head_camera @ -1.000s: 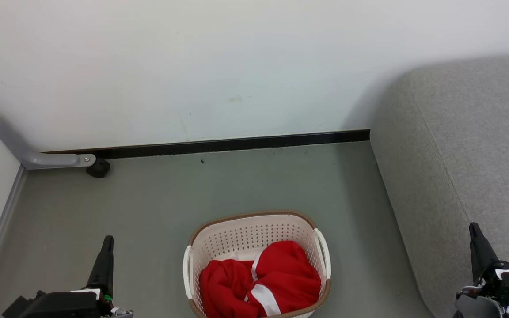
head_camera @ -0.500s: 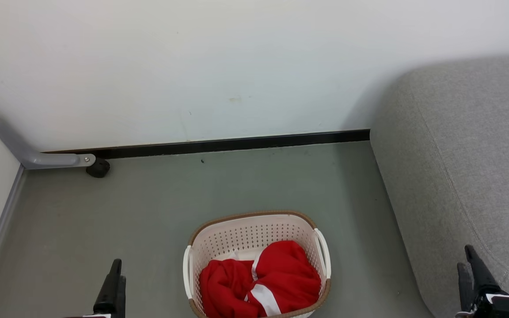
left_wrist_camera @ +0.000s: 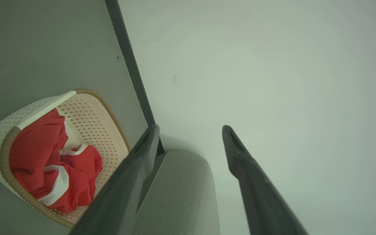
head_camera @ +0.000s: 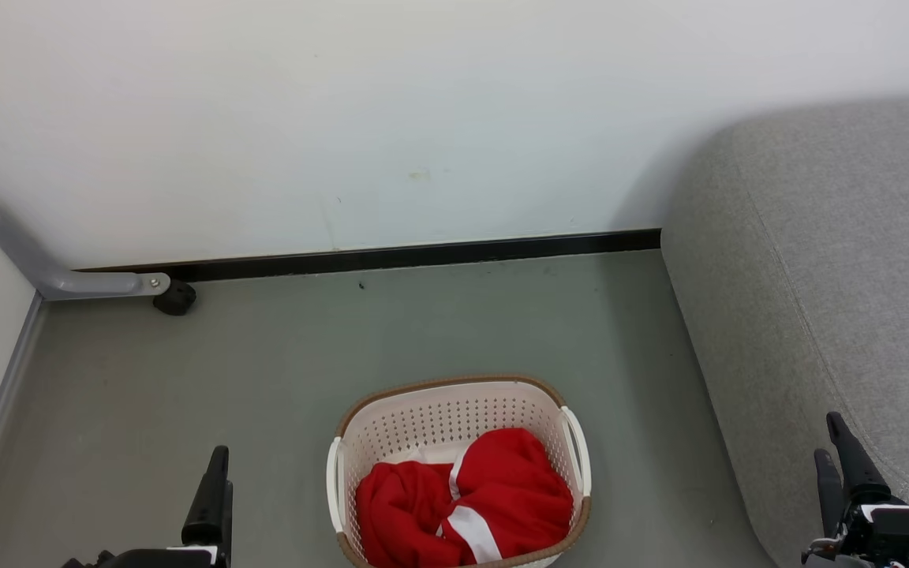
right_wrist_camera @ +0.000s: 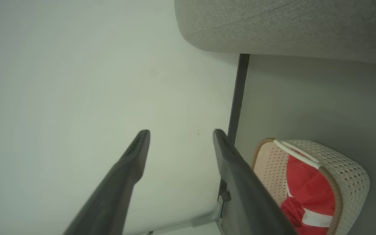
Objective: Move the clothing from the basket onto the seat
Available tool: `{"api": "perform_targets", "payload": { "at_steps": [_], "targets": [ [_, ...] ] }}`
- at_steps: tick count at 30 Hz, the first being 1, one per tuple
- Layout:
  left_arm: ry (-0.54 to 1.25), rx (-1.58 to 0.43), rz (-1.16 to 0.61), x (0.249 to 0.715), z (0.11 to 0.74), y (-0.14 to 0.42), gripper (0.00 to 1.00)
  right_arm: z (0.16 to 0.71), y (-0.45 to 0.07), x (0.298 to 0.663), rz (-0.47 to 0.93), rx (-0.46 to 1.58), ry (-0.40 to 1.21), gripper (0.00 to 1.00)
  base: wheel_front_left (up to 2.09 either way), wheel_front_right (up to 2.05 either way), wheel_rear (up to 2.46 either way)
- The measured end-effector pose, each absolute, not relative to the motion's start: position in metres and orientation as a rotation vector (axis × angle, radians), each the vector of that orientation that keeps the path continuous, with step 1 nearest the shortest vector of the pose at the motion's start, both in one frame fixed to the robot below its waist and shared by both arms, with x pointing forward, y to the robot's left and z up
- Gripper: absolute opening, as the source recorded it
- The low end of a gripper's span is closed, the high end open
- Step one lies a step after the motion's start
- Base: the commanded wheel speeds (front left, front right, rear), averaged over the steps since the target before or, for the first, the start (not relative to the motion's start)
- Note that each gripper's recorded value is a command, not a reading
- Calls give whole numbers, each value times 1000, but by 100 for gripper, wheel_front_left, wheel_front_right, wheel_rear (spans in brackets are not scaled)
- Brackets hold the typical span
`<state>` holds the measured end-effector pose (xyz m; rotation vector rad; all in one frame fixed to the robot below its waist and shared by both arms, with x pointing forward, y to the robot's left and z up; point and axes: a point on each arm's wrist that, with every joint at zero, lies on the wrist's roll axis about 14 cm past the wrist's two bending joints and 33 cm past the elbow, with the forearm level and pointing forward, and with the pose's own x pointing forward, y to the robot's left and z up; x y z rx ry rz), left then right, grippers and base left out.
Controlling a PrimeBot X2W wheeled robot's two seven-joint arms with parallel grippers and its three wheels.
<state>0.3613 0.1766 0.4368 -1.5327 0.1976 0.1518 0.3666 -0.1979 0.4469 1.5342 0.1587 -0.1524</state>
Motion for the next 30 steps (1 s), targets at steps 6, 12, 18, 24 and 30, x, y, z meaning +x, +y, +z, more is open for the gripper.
{"api": "perform_targets", "payload": {
  "at_steps": [6, 12, 18, 24, 30],
  "targets": [
    [207, -1468, 133, 366, 438, 172, 100, 453, -196, 372, -120, 1462, 165, 100, 0, 0, 0],
    [213, -1375, 120, 369, 439, 169, 100, 459, -193, 379, -77, 1359, 178, 100, 0, 0, 0],
    [234, -1270, 100, 371, 438, 165, 100, 465, -188, 384, -31, 1233, 190, 100, 0, 0, 0],
    [249, -1145, 83, 373, 437, 161, 100, 469, -182, 389, 15, 1098, 200, 100, 0, 0, 0],
    [260, -1006, 49, 376, 439, 156, 100, 472, -176, 393, 57, 951, 201, 100, 0, 0, 0]
  ]
}}
